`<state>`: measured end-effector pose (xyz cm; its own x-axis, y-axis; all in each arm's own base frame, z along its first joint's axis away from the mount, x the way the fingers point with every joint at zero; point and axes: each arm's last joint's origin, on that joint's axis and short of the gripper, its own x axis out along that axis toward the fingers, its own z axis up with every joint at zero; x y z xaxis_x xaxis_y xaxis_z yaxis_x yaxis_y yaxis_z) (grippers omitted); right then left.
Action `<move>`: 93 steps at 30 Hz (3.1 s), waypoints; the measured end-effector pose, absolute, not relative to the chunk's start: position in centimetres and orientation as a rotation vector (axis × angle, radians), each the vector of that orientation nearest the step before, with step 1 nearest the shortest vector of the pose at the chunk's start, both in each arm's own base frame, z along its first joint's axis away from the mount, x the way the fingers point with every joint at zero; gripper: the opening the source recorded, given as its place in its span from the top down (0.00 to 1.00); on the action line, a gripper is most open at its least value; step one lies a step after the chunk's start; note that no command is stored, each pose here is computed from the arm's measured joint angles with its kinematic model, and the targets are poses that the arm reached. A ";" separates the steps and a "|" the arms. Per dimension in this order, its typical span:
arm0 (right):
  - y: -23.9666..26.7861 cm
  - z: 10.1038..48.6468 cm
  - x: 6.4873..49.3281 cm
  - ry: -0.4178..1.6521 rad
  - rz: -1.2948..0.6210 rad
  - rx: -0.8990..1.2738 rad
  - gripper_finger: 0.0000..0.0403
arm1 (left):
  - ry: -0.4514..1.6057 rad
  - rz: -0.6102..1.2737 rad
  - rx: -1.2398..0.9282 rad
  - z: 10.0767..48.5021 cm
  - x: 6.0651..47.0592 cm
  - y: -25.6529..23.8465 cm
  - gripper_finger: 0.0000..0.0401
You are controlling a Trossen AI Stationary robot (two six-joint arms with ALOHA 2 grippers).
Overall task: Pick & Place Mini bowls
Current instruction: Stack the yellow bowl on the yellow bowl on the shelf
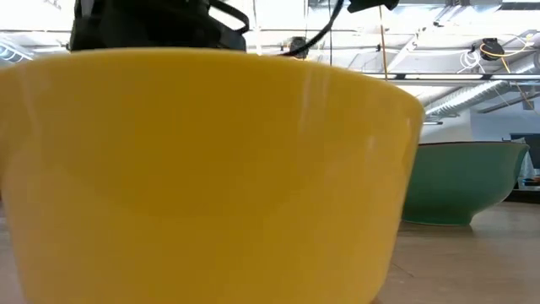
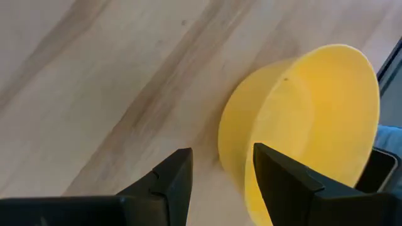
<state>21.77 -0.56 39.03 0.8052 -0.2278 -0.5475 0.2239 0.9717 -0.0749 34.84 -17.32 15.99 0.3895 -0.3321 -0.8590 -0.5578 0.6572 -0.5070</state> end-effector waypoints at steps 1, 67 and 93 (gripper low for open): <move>-0.6 39.0 21.8 0.587 -0.242 -0.007 0.67 | 1.208 0.170 -0.887 15.7 34.9 -17.3 0.58; -0.6 37.9 20.9 0.742 -0.240 -0.037 0.67 | 1.111 0.648 -0.820 22.7 32.6 3.9 0.68; -0.6 37.9 20.9 0.736 -0.245 -0.025 0.67 | 1.028 0.067 0.017 23.9 33.2 -7.6 0.71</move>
